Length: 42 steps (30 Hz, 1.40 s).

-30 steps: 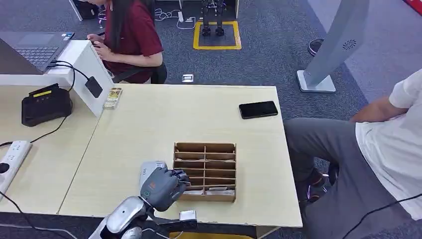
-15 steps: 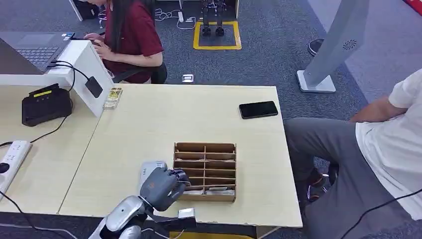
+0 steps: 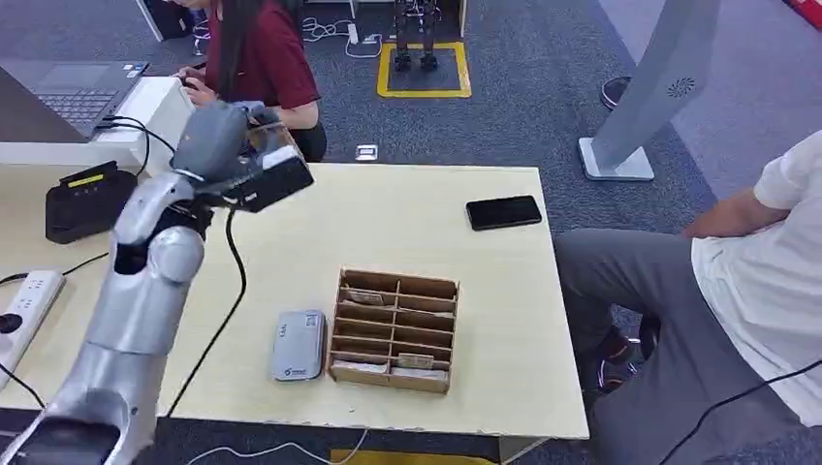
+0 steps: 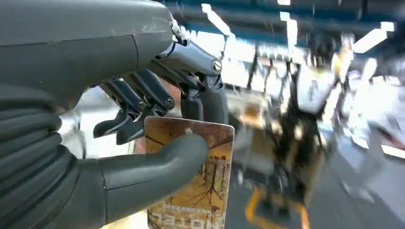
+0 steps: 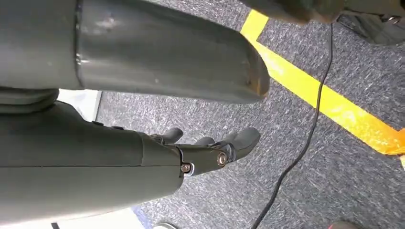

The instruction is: Pass the card to the sensor for recognition and then transmit it.

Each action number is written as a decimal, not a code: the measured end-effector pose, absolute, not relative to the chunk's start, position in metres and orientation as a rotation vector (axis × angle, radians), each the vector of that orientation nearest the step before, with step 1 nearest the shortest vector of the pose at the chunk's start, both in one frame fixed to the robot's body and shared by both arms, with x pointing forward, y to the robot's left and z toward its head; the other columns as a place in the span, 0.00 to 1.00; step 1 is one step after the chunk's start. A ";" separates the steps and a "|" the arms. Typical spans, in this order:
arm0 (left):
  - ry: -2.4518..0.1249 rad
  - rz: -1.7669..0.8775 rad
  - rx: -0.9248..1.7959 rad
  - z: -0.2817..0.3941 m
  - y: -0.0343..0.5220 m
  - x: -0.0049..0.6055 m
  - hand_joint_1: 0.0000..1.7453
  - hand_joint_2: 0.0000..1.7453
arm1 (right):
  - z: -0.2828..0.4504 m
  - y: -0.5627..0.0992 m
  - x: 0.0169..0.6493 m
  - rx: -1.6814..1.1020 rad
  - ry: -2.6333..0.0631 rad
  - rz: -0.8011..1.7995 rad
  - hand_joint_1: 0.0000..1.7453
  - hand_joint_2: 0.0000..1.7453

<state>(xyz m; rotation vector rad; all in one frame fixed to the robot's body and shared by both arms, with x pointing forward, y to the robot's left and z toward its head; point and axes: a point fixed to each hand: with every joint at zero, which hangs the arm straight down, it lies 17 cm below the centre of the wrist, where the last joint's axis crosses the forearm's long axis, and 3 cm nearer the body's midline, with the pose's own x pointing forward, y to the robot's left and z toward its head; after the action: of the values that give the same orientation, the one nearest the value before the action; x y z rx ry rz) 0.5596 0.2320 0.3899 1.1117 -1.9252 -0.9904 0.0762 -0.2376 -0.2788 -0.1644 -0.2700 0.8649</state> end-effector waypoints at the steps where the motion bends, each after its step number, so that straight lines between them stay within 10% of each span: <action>1: -1.921 -0.978 1.138 0.398 0.238 0.564 1.00 1.00 | -0.279 -0.237 0.076 -0.163 -0.269 0.865 0.00 0.00; 42: -1.261 -0.988 1.524 0.290 0.339 0.641 1.00 1.00 | -0.278 -0.230 0.079 -0.139 -0.291 0.945 0.00 0.00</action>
<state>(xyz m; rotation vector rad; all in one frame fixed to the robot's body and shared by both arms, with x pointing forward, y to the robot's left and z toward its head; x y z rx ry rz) 0.6412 0.3386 0.2903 1.5242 -1.2612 -0.9885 0.0789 -0.2297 -0.2779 -0.1393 -0.2907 0.9451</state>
